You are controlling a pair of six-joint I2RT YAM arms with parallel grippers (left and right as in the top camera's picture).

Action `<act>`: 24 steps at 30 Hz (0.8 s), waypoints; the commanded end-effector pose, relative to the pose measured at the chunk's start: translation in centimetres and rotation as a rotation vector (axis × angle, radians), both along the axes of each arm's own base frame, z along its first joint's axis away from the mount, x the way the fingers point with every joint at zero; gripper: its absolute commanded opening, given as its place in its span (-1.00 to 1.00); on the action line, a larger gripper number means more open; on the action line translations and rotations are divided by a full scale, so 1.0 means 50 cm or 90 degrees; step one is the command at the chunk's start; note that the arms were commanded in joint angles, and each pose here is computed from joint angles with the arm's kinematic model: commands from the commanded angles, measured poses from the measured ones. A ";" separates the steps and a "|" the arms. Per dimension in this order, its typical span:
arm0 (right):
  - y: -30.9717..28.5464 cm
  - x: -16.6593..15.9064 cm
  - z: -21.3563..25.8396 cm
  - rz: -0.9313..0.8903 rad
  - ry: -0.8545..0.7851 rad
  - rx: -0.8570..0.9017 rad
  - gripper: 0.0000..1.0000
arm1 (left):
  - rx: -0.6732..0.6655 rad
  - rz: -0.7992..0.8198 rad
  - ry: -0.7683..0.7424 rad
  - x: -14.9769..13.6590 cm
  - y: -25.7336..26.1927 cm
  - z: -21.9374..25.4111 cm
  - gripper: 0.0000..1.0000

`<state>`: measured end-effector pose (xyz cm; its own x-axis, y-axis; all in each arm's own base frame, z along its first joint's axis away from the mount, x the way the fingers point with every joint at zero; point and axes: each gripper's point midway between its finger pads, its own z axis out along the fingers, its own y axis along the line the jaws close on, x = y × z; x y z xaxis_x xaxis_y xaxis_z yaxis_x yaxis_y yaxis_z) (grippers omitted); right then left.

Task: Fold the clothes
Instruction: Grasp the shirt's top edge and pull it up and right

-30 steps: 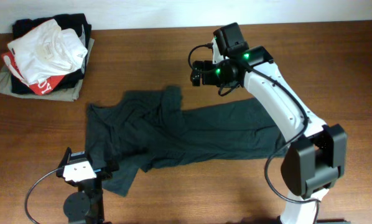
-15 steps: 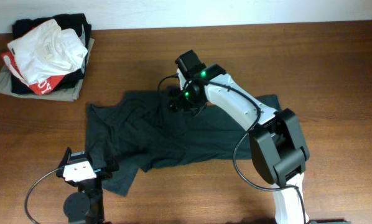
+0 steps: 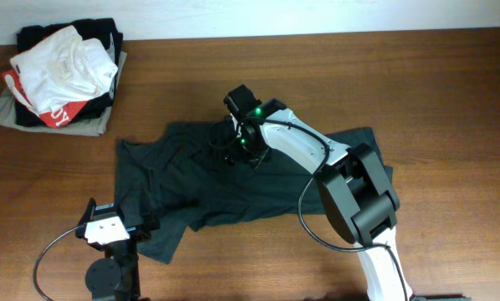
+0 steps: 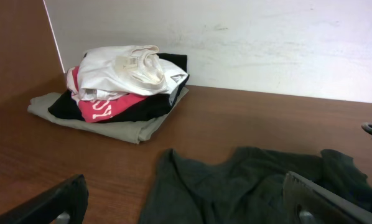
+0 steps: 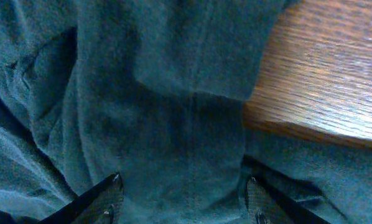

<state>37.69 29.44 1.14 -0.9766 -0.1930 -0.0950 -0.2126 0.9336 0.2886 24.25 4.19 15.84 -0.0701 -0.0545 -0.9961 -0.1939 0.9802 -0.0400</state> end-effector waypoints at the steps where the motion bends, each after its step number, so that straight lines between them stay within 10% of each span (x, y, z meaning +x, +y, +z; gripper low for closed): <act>1: -0.044 0.015 -0.018 -0.030 0.002 -0.039 0.33 | 0.006 0.002 0.001 0.000 0.001 -0.004 0.98; 6: -0.022 0.003 -0.017 -0.019 0.017 -0.009 0.16 | 0.006 0.002 0.001 0.000 0.001 -0.004 0.98; 16: -0.044 0.020 -0.004 -0.037 0.015 -0.010 -0.92 | 0.006 0.002 0.001 0.000 0.001 -0.004 0.98; 24: -0.056 0.065 0.101 -0.057 -0.026 0.012 -0.92 | 0.006 0.002 0.001 0.000 0.001 -0.004 0.98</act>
